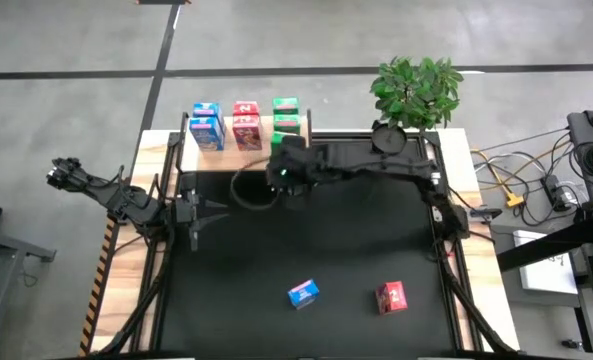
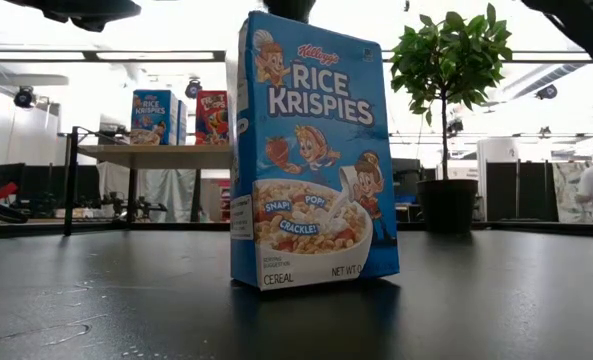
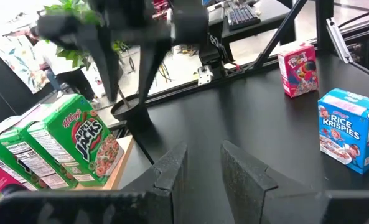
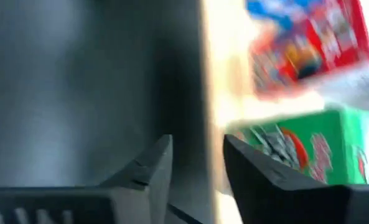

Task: Stack cereal on shelf
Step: Put the green cereal box on the shelf aligned with the other green cereal boxes

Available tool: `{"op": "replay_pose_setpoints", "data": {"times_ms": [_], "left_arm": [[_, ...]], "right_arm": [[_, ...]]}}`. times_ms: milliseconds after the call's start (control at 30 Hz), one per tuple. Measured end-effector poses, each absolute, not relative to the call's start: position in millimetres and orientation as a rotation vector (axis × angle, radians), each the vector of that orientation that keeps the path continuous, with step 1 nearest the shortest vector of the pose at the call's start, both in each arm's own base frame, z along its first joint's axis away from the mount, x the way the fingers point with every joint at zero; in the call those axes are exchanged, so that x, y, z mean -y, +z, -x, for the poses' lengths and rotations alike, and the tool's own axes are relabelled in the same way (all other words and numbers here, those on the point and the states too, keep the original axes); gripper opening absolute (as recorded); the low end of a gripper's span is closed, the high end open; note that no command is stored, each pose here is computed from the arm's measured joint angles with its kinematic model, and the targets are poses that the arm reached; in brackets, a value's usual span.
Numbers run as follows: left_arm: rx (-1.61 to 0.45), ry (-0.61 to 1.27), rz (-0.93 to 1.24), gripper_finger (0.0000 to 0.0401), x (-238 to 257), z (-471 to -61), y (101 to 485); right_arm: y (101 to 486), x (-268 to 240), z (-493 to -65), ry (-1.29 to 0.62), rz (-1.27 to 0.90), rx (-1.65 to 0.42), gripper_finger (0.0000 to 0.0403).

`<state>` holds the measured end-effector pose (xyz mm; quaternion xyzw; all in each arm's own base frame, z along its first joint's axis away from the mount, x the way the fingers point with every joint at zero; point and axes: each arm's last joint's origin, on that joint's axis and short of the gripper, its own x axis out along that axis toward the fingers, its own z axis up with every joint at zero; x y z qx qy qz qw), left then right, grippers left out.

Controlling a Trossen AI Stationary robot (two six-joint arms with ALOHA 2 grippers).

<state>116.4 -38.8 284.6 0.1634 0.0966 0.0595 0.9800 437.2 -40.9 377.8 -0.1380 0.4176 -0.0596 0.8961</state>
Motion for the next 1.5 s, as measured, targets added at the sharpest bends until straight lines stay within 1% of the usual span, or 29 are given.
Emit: {"op": "replay_pose_setpoints", "data": {"times_ms": [133,233,333,367,600,767,1500], "left_arm": [[-0.195,0.119,-0.337,0.0077,38.7,-116.4,284.6],[-0.196,0.118,-0.347,0.0077,38.7,-116.4,284.6],[-0.195,0.118,-0.348,0.0077,38.7,-116.4,284.6],[-0.195,0.118,-0.348,0.0077,38.7,-116.4,284.6],[-0.195,0.119,-0.348,0.0077,38.7,-116.4,284.6],[-0.196,0.118,-0.349,0.0077,38.7,-116.4,284.6],[-0.196,0.118,-0.349,0.0077,38.7,-116.3,284.5]], "right_arm": [[338.2,40.6,-451.7,-0.337,0.449,-1.024,0.0097],[311.9,44.9,-461.0,-0.383,0.511,-1.105,0.0056],[296.5,50.2,-465.9,-0.433,0.569,-1.163,0.0021],[293.9,51.0,-466.3,-0.445,0.592,-1.178,0.0015],[292.7,51.6,-463.9,-0.454,0.630,-1.213,0.0009],[299.3,53.1,-459.3,-0.465,0.619,-1.211,0.0009],[299.5,61.7,-453.3,-0.480,0.600,-1.253,0.0009]]}}
